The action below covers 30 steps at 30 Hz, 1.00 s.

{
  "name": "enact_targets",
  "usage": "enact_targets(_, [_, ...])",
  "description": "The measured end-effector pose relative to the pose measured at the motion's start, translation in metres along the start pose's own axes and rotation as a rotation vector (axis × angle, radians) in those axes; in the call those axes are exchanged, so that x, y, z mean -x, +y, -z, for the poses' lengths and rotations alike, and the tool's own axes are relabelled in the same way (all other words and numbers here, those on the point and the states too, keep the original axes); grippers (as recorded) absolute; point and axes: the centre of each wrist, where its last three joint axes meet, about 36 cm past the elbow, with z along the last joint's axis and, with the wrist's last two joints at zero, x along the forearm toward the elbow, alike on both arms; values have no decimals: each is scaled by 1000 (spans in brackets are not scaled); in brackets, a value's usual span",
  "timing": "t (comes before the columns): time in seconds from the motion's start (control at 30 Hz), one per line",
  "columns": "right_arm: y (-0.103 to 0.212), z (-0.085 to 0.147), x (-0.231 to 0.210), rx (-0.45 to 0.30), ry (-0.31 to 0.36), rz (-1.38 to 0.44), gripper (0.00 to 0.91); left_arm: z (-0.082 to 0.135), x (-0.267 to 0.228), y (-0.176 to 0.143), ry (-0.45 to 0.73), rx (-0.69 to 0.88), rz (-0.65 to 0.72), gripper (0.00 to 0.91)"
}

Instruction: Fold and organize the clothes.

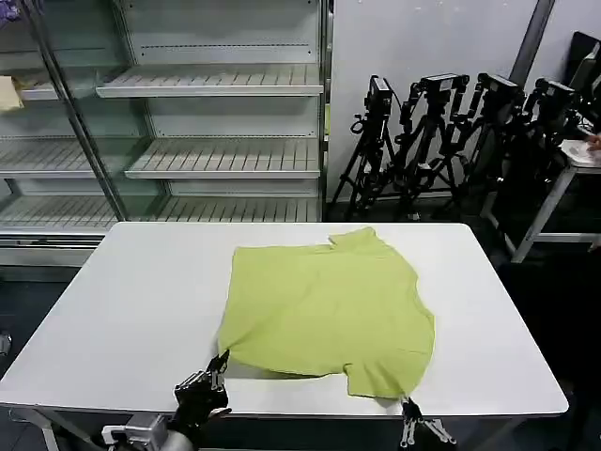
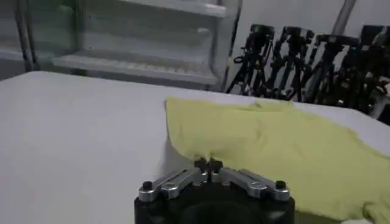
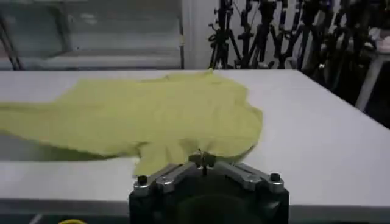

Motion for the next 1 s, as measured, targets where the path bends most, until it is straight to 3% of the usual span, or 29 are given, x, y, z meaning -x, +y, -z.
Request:
enact_targets(0.4, [-12, 17, 17, -25, -84, 9, 0, 11, -2, 2, -40, 19, -16, 20])
enact_targets(1.0, [-28, 20, 111, -35, -147, 45, 0, -1, 38, 13, -21, -26, -35, 20])
